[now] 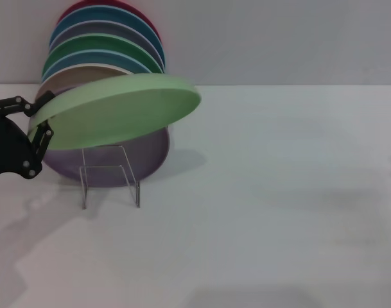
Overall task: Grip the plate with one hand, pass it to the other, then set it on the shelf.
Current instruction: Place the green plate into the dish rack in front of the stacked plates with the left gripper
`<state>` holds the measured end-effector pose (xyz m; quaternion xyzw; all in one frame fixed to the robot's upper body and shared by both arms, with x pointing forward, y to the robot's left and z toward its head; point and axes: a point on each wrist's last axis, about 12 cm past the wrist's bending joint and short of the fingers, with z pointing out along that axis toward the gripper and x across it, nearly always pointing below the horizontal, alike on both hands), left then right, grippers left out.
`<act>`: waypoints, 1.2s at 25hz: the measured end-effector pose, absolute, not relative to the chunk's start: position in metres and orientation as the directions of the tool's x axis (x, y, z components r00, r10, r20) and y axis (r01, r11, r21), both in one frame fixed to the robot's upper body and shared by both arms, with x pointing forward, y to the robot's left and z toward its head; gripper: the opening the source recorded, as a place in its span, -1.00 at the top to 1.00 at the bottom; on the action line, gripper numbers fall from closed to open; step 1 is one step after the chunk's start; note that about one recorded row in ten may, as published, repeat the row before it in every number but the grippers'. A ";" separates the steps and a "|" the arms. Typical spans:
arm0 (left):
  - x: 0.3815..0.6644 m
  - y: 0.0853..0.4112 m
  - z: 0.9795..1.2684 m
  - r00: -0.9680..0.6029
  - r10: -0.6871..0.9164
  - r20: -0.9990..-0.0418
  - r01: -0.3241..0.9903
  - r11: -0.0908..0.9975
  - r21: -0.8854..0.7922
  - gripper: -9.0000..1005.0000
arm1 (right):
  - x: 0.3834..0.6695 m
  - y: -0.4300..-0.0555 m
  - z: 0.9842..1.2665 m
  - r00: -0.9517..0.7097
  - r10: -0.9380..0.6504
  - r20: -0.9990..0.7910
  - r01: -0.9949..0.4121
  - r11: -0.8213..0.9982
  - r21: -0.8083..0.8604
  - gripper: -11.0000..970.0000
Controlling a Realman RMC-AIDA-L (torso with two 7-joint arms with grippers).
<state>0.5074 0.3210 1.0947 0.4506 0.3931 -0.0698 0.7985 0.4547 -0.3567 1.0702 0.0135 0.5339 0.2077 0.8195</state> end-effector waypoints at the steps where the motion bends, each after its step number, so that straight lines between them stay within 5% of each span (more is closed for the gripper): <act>1: 0.507 0.322 1.094 0.678 0.249 -0.692 0.466 0.583 0.666 0.80 | 0.455 -0.356 1.070 0.344 0.355 -0.869 -0.327 0.913 0.244 -0.73; 30: 0.501 0.323 1.078 0.563 0.258 -0.785 0.512 0.636 0.577 0.77 | 0.458 -0.350 1.075 0.372 0.374 -0.850 -0.369 0.899 0.234 -0.73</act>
